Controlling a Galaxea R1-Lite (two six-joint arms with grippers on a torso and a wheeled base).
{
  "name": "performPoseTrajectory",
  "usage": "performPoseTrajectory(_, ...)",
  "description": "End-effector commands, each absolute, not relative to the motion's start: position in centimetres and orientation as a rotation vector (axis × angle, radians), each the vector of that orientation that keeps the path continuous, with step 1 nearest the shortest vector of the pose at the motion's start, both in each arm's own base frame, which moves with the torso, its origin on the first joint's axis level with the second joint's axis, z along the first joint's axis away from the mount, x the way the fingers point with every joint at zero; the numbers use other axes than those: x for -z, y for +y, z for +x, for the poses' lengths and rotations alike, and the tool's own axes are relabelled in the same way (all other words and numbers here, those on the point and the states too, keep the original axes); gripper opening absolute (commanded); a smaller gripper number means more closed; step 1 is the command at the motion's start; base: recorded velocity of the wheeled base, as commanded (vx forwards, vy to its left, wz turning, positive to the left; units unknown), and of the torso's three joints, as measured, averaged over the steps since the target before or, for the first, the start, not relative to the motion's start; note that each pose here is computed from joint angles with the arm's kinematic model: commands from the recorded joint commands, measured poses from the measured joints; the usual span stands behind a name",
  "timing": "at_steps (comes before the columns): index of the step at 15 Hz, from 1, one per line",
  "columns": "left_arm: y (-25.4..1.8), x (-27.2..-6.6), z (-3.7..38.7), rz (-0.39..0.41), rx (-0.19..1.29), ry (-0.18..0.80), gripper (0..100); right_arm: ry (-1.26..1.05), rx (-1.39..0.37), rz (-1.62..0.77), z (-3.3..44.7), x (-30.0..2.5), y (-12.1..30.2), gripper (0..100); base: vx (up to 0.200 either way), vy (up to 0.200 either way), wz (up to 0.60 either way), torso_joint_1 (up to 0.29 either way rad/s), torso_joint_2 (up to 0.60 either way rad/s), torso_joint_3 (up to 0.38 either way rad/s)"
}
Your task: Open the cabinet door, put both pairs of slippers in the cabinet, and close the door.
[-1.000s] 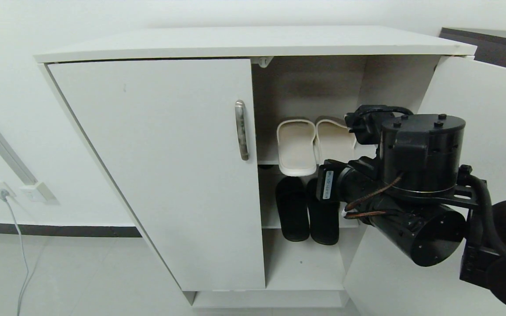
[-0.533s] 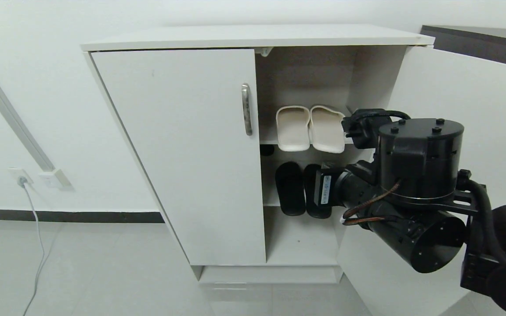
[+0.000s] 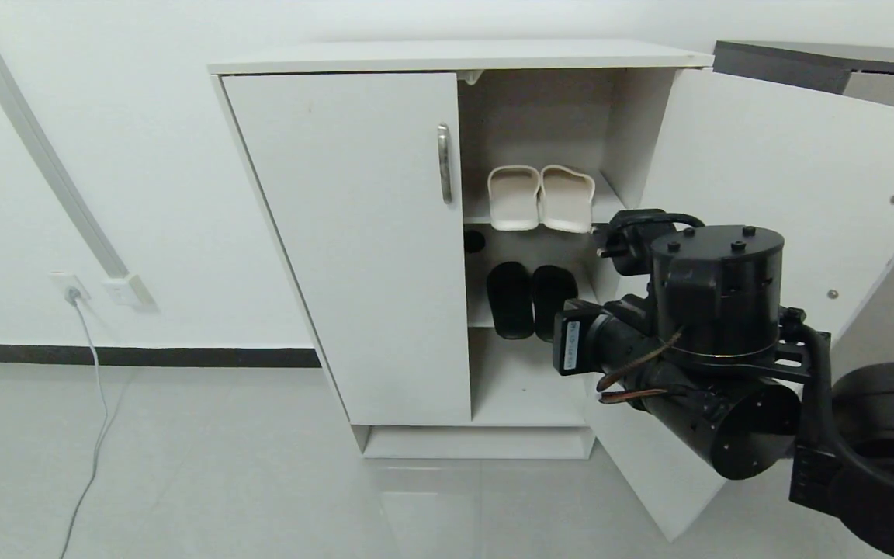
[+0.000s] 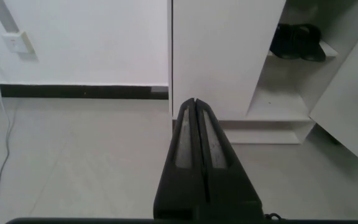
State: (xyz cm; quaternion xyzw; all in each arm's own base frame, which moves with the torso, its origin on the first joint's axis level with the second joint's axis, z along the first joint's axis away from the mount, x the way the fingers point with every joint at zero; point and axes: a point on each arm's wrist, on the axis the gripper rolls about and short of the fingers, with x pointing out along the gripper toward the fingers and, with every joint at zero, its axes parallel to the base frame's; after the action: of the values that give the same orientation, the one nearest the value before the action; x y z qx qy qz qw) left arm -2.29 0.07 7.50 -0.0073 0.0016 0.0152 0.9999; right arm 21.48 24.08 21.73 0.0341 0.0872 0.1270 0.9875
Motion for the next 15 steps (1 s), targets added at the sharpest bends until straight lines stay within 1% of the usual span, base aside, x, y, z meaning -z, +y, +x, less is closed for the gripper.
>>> performPoseTrajectory(1,0.1,-7.5,-2.3,-0.015,-0.031,0.004,0,0.191,-0.247,0.054,21.7,-21.1,24.1,0,-0.200,0.000,0.00,0.007,0.01,0.007)
performPoseTrajectory(2,0.1,-7.5,-2.3,-0.012,-0.031,0.004,0,0.193,-0.242,0.050,21.7,-20.9,24.0,0,-0.200,0.000,0.00,0.002,0.00,-0.002)
performPoseTrajectory(6,0.1,-7.5,-2.3,-0.015,-0.031,0.004,0,0.208,-0.218,0.032,22.4,-20.0,23.3,0,0.000,0.000,0.00,0.000,0.00,0.000)
performPoseTrajectory(15,0.1,-7.5,-2.3,-0.015,-0.031,0.004,0,0.222,-0.231,0.024,22.5,-19.5,23.3,0,0.000,0.000,0.00,0.000,0.00,0.000)
